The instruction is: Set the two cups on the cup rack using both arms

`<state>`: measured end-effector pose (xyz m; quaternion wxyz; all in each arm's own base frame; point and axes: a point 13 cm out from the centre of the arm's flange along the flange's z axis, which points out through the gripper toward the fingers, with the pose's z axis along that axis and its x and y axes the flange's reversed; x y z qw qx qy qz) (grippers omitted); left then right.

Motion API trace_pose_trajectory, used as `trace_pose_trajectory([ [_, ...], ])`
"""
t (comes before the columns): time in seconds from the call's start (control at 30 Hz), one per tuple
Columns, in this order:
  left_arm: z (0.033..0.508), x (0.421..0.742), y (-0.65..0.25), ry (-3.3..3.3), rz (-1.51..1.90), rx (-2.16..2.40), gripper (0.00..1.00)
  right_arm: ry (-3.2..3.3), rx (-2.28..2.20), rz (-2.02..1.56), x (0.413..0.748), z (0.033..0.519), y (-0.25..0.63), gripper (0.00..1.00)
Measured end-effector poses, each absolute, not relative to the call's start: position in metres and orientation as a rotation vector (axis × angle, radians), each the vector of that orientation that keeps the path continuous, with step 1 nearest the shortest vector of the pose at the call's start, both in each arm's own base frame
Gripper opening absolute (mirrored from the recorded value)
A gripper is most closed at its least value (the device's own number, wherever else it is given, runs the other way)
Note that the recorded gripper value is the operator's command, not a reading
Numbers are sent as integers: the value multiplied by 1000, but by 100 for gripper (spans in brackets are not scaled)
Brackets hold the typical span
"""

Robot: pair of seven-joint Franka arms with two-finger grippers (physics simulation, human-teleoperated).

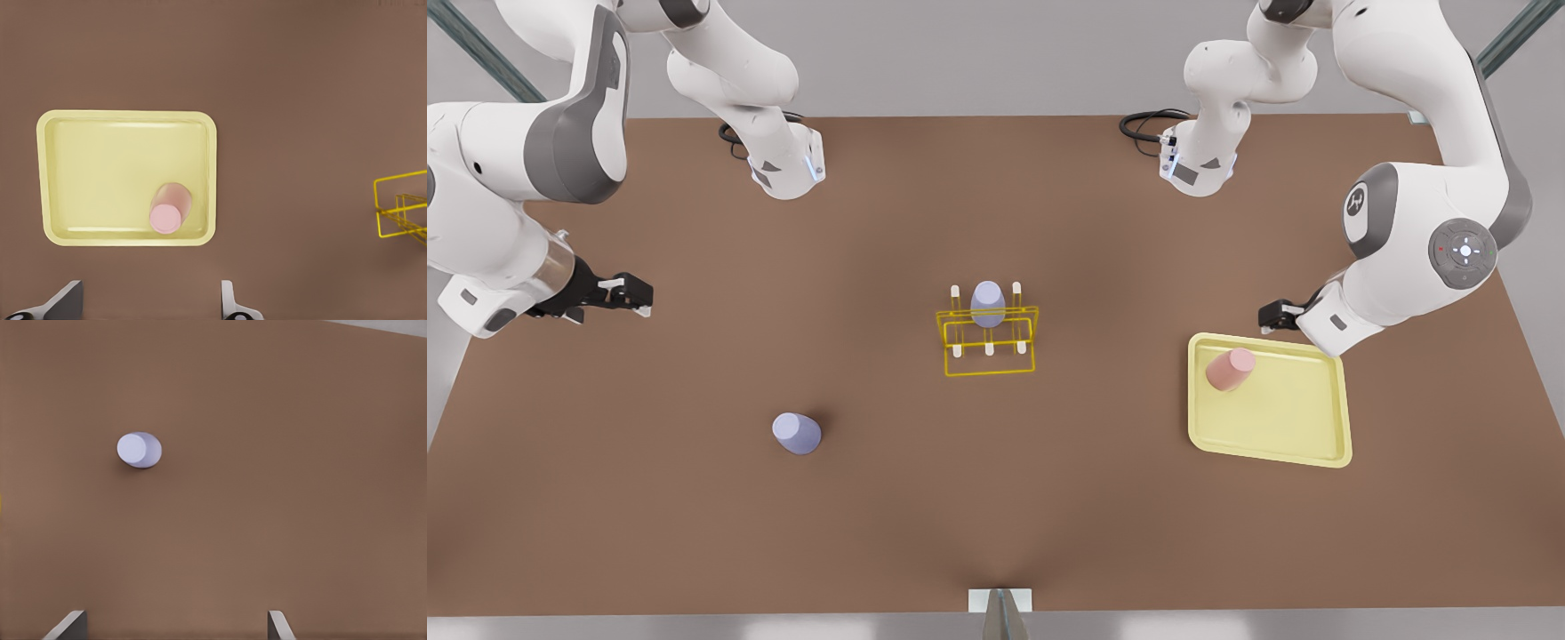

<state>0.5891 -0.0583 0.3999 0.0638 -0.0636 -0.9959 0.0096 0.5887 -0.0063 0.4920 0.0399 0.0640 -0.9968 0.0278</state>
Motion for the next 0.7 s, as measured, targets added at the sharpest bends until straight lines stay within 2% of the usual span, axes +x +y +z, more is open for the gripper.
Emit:
trace_pose_trajectory([
  [0.1,392,586,-58,-2995,28,-183,100,-3047,206,84,590,488,-4,100],
  [0.13,367,576,-58,-2956,27,-178,100,-3030,217,81,596,475,-1,100],
  [0.27,239,530,-60,-2865,16,-177,100,-2899,351,58,627,365,50,100],
  [0.37,192,537,-56,-2930,14,-175,100,-2873,400,45,644,303,70,100],
  [0.5,167,559,-35,-3020,15,-132,100,-2909,418,85,666,241,69,100],
  [0.7,151,564,-29,-3073,14,-129,100,-2980,449,114,664,186,78,100],
])
